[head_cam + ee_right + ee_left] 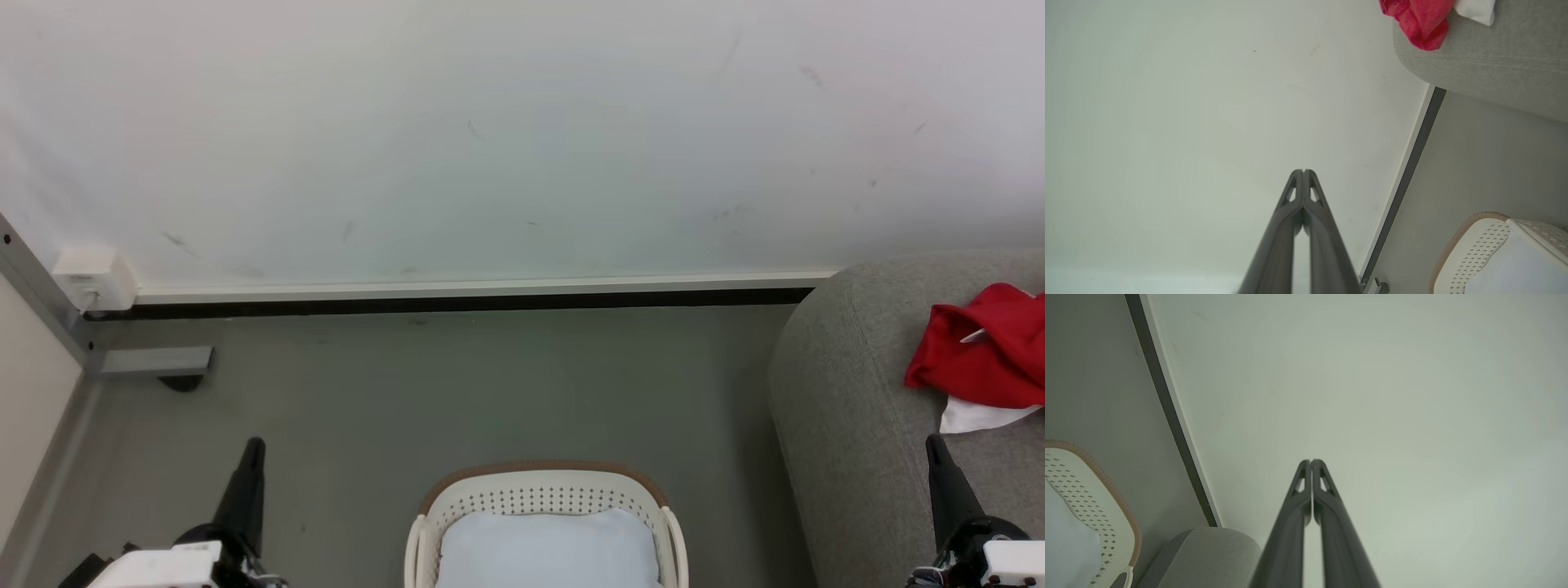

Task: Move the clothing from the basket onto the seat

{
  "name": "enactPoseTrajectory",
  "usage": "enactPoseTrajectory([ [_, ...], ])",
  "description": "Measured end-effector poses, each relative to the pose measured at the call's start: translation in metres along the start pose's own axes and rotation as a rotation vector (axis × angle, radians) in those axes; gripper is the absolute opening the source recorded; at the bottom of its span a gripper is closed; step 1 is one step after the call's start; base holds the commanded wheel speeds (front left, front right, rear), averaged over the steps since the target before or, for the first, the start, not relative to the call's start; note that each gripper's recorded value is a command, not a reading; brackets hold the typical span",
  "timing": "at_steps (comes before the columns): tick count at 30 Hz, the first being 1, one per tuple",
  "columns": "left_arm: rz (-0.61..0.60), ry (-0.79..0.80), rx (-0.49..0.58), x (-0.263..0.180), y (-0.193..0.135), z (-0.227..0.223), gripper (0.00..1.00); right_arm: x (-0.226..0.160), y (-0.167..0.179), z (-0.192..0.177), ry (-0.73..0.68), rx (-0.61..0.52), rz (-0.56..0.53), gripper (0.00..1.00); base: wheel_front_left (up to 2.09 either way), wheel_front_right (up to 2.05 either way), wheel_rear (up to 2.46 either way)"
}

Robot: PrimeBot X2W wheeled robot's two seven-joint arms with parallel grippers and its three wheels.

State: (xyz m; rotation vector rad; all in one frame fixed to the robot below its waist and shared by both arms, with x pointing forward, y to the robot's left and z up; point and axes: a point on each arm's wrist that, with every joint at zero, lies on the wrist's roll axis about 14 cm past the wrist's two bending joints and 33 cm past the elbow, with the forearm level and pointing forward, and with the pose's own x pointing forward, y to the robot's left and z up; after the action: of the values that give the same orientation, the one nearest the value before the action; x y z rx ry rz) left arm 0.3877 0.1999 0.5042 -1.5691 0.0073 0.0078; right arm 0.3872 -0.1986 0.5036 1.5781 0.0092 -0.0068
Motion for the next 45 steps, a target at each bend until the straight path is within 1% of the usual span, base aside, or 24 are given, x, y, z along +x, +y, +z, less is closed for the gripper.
enactPoseTrajectory([
  [45, 0.000, 0.000, 0.000, 0.0000, 0.0000, 0.0000, 0.00, 0.0000, 0.0001, 0.0000, 0.000, 0.000, 0.000, 0.00, 0.00, 0.00, 0.00],
])
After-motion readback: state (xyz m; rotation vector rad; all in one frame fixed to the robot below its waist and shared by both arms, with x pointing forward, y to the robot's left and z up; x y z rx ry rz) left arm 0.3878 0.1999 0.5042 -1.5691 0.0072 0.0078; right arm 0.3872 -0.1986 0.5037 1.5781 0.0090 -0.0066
